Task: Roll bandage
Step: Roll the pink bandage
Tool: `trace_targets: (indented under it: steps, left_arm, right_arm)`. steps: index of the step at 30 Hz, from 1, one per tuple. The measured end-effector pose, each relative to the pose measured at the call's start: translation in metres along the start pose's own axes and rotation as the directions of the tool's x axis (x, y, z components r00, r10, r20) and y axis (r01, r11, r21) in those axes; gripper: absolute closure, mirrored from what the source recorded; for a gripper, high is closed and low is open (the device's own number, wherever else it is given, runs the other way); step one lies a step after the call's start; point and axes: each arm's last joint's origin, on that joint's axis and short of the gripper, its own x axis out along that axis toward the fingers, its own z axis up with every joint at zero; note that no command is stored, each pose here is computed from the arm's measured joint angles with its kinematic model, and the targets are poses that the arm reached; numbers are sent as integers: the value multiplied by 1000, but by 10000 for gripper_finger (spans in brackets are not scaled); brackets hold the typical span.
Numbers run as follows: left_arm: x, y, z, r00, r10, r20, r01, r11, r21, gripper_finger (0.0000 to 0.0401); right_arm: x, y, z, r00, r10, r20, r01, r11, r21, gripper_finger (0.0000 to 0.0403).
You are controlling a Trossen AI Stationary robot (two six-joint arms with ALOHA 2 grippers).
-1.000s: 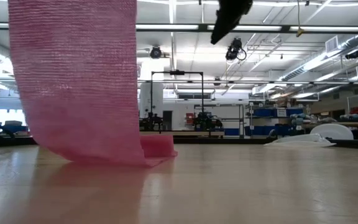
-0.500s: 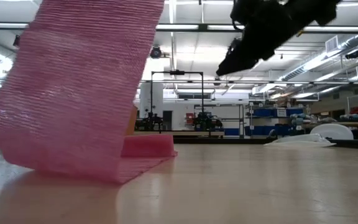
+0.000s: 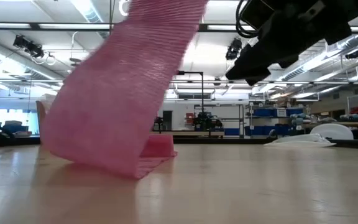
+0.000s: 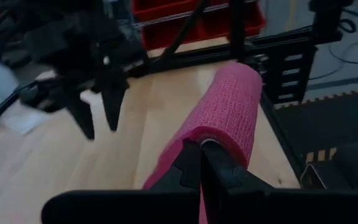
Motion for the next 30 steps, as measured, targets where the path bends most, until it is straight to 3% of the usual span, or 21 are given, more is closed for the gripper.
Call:
trace_targets:
  steps: [7,21,30]
  left_arm:
    - [3,32,24,999,-6,47,4,998,58,401]
    - [-59,139,86,978,129,161,-146,985,94,401]
    - [-91,164,97,965,153,212,-189,968,163,400]
  right_arm:
    - [-2,12,-2,1000,-11,-8,11,998,-57,241]
    - [-3,18,2,994,-99,53,103,992,-73,190]
    - [-3,19,16,973,-104,206,100,995,31,174]
